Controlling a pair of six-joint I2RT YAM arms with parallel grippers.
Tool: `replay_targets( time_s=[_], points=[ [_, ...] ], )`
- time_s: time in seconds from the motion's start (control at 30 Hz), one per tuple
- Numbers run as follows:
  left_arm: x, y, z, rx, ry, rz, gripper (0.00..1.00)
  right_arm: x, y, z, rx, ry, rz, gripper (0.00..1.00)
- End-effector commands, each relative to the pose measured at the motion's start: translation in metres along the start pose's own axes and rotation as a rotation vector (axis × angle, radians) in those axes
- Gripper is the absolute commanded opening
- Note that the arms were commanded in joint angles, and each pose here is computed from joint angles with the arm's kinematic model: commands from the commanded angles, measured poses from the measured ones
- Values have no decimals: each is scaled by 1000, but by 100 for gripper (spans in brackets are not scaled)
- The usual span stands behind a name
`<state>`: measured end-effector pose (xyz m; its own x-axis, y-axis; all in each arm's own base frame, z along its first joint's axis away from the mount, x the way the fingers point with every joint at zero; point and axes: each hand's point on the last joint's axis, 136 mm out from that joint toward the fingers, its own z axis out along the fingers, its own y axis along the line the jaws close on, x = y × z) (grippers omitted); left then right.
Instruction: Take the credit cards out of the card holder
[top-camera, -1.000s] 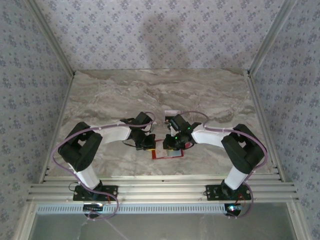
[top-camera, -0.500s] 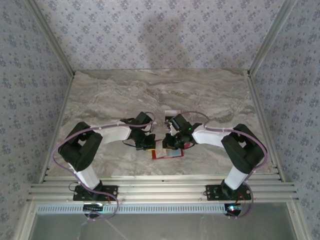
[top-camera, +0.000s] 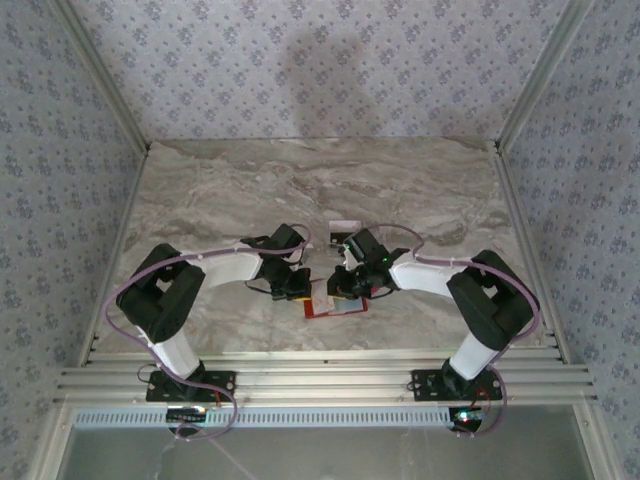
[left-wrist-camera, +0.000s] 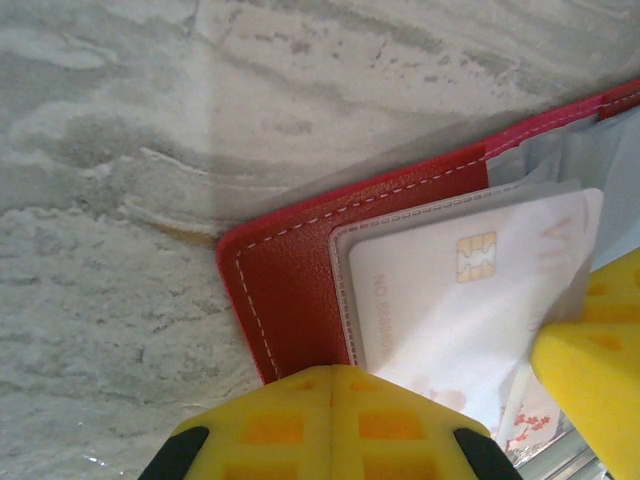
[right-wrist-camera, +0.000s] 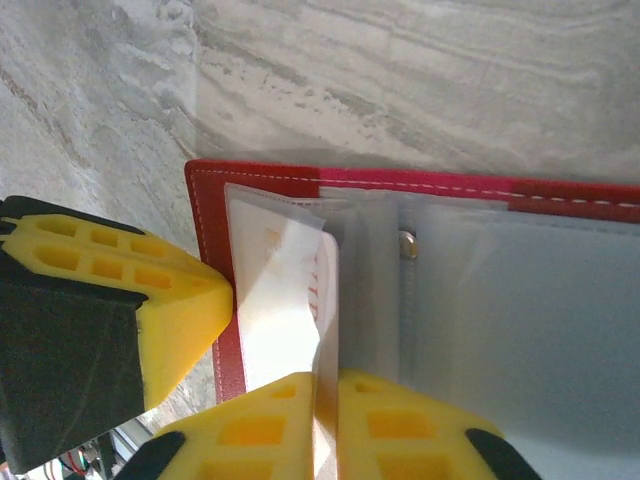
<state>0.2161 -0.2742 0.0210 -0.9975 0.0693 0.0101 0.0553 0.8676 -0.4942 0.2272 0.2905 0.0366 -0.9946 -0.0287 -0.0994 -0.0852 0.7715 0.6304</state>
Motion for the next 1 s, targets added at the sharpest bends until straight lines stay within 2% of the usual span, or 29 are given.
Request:
replay_targets(
  time_s=[0.0, 0.17, 0.23, 0.37, 0.53, 0.7, 0.97],
  points=[
    [4, 7, 1, -49, 15, 0, 3, -1, 4, -4, -31, -16, 12, 10],
    [3, 6, 0, -50, 16, 2, 3, -3, -1, -6, -22, -35, 27, 12],
    [3, 6, -1, -51, 15, 3, 3, -3, -3, -8, -19, -40, 34, 18],
    [1, 3, -4, -51, 7, 8, 3, -3, -3, -10, -31, -45, 37, 17],
    [0, 0, -6, -47, 4, 12, 3, -4, 2, -10, -56, -47, 34, 10],
    [0, 0, -6, -46, 6, 13, 3, -3, -1, -6, -55, -31, 45, 18],
    [1, 1, -3, -54, 15, 10, 3, 4, -11, 3, -18, 7, 57, 17]
  ],
)
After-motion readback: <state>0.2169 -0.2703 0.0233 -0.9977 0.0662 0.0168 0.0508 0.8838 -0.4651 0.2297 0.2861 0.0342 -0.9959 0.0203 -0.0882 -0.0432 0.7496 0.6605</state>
